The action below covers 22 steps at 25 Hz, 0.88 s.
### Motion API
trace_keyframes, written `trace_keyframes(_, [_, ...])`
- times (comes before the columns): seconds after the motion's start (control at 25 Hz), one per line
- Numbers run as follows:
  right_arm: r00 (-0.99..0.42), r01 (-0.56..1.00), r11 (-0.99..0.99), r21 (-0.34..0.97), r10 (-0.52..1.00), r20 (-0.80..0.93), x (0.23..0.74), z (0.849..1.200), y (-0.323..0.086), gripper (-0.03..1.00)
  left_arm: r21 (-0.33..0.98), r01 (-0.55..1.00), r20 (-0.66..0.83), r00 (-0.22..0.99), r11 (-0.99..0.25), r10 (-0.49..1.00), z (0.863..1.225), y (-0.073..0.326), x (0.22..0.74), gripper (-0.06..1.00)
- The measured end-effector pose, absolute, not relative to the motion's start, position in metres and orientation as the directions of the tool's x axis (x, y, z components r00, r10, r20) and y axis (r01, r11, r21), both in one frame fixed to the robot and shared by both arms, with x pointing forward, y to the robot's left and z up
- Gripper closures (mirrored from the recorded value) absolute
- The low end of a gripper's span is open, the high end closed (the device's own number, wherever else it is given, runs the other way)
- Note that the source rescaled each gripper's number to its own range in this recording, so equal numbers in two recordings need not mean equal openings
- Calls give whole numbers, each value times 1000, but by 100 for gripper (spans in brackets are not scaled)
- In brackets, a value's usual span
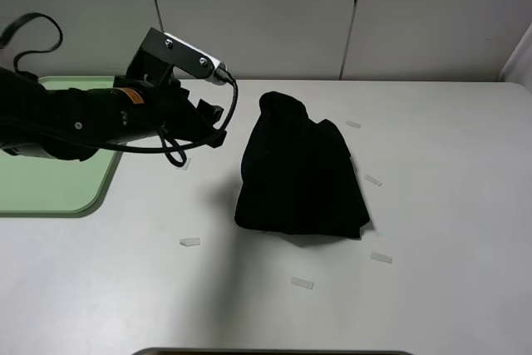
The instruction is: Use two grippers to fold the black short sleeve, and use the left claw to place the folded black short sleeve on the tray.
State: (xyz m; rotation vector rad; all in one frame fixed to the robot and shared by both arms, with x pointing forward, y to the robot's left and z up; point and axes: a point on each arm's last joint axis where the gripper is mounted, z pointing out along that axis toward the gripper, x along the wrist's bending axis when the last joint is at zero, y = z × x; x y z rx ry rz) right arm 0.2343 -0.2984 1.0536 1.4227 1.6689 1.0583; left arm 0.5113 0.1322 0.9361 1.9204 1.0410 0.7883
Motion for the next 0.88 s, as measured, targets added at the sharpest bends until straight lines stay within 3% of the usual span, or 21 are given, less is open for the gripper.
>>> trace_keyframes(0.12, [-160, 423, 66, 904, 987, 2, 234, 1054, -298, -3, 850, 400, 141, 452, -341, 881, 921, 129, 518, 28])
trace_keyframes(0.24, [-160, 423, 66, 904, 987, 2, 234, 1054, -298, -3, 853, 395, 142, 455, -342, 879, 915, 119, 527, 7])
trace_keyframes(0.36, [-160, 423, 66, 904, 987, 2, 234, 1054, -298, -3, 865, 368, 145, 466, -340, 873, 915, 107, 534, -2])
trace_keyframes(0.88, [-160, 423, 66, 904, 987, 2, 234, 1054, -298, -3, 882, 304, 147, 549, -360, 823, 894, 46, 542, -6])
